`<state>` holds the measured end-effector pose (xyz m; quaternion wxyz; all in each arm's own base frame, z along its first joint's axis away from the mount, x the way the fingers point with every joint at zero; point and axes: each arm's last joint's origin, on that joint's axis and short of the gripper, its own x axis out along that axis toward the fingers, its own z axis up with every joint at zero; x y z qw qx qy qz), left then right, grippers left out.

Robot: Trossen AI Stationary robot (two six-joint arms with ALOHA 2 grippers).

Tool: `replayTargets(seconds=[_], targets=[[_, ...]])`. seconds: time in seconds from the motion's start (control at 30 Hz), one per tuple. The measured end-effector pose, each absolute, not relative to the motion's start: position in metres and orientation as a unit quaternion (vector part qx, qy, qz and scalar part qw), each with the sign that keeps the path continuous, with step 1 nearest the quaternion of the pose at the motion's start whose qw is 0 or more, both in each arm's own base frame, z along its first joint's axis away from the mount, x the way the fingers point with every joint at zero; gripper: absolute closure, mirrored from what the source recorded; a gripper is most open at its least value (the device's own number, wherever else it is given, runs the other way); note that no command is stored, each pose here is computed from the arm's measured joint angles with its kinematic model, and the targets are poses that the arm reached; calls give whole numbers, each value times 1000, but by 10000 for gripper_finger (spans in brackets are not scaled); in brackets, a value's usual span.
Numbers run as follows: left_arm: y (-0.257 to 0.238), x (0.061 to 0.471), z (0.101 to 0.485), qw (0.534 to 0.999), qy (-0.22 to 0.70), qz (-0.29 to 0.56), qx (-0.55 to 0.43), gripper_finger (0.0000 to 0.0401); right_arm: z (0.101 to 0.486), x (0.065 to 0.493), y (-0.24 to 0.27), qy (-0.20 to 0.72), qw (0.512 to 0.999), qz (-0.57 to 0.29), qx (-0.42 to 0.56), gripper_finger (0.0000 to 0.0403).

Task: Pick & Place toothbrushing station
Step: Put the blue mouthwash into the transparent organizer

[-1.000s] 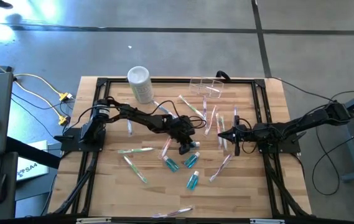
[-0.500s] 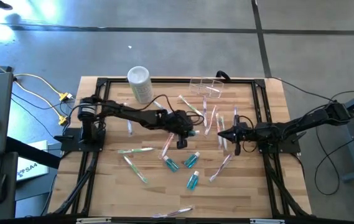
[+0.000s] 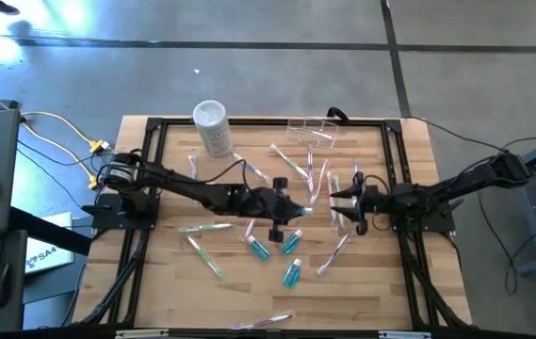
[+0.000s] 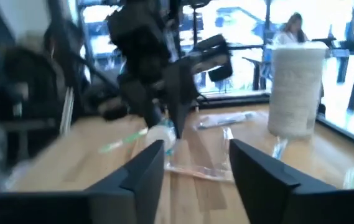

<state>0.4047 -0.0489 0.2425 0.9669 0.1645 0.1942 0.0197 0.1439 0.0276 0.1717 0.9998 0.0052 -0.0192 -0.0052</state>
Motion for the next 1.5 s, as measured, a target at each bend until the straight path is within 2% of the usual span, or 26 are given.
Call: replayTargets(seconds=[0.07, 0.27, 0.53, 0.83, 1.0, 1.17, 1.5], targets=[[-50, 405, 244, 967, 188, 19, 171, 340, 175, 150, 32, -10, 1000, -19, -21, 211], [-48, 406, 247, 966, 175, 53, 183, 340, 190, 177, 43, 12, 997, -70, -12, 219], [-49, 405, 248, 957, 179, 90, 209, 340, 191, 208, 51, 44, 996, -73, 0, 222], [-55, 404, 249, 951, 180, 103, 230, 340, 187, 215, 52, 58, 995, -75, -7, 232], [-55, 404, 249, 949, 181, 105, 237, 340, 187, 215, 52, 58, 995, -76, -7, 257], [-55, 404, 248, 949, 182, 103, 238, 340, 187, 214, 51, 61, 995, -75, -17, 314], [-55, 404, 247, 948, 187, 96, 238, 340, 186, 214, 52, 65, 995, -72, -26, 315]])
